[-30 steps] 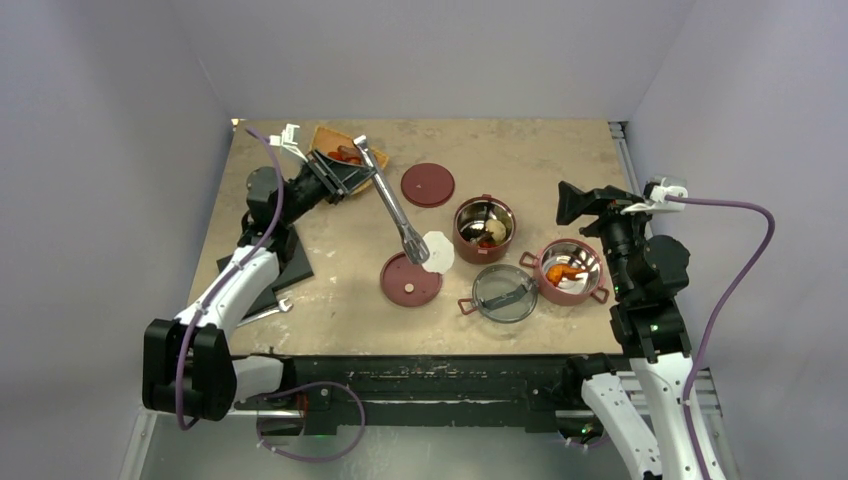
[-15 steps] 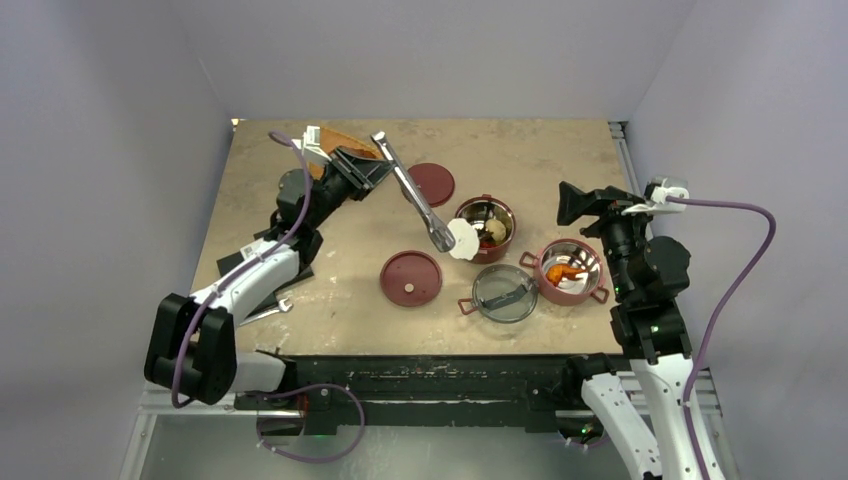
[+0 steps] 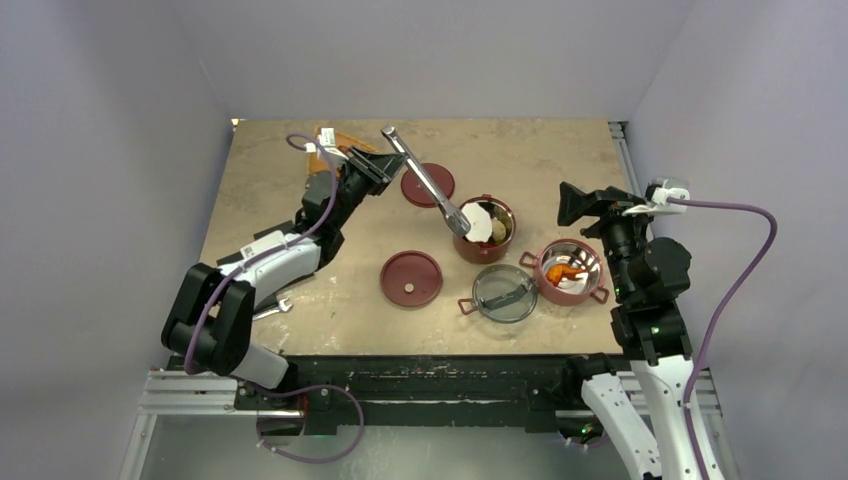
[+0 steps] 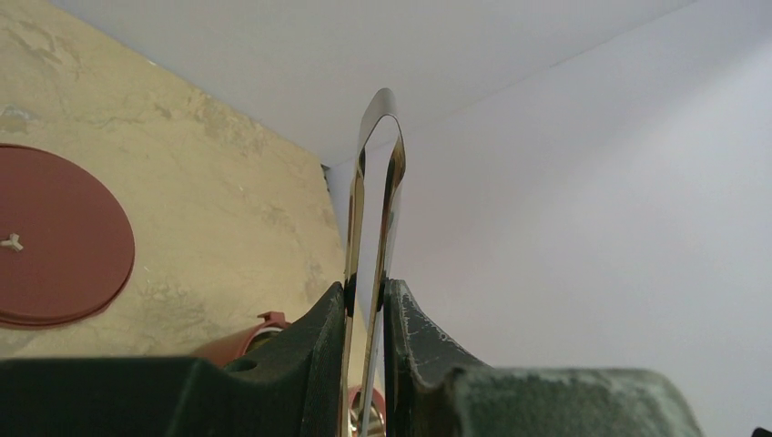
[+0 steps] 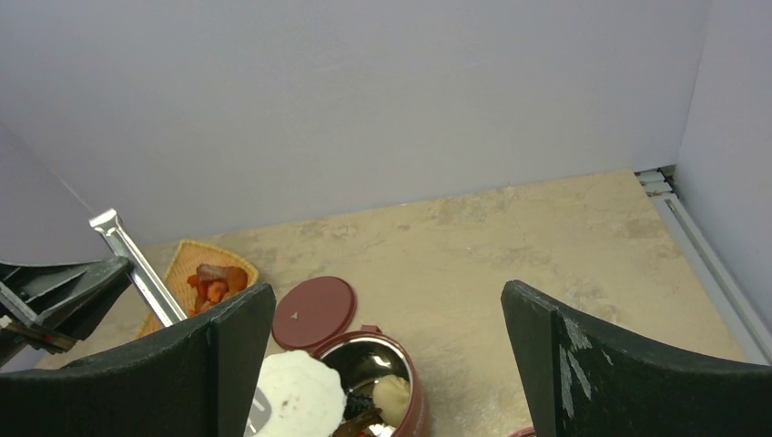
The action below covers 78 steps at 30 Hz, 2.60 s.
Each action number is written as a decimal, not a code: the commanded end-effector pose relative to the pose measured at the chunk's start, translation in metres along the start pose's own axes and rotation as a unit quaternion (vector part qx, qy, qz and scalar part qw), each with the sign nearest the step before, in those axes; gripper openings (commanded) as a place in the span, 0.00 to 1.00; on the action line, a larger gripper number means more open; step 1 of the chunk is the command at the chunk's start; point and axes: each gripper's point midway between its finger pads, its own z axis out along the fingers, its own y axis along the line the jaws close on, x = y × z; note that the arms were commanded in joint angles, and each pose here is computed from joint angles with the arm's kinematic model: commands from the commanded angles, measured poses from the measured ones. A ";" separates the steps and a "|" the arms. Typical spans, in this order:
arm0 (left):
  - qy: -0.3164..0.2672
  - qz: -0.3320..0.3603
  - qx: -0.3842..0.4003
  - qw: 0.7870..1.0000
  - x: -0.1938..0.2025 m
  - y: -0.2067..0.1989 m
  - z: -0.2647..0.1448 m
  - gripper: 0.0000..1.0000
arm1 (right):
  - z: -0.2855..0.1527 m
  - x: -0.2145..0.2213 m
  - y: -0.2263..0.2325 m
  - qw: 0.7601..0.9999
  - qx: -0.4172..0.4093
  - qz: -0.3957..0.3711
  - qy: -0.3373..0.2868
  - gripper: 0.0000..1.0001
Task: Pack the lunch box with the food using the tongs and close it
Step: Place the fake food in the packing box.
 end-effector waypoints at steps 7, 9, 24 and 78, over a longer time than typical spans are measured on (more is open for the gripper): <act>-0.053 -0.011 0.040 0.998 -0.002 -0.010 0.019 0.00 | -0.002 -0.012 0.000 1.000 0.003 -0.002 -0.020 0.99; -0.051 -0.008 0.038 0.998 0.001 -0.006 0.021 0.00 | -0.002 -0.012 0.000 1.000 0.003 -0.002 -0.019 0.99; -0.059 0.002 0.013 0.998 0.015 0.028 0.024 0.02 | -0.002 -0.012 0.000 1.000 0.003 -0.002 -0.019 0.99; -0.082 0.049 0.015 0.995 -0.007 -0.001 0.009 0.25 | -0.002 -0.011 0.001 1.000 0.001 -0.002 -0.018 0.99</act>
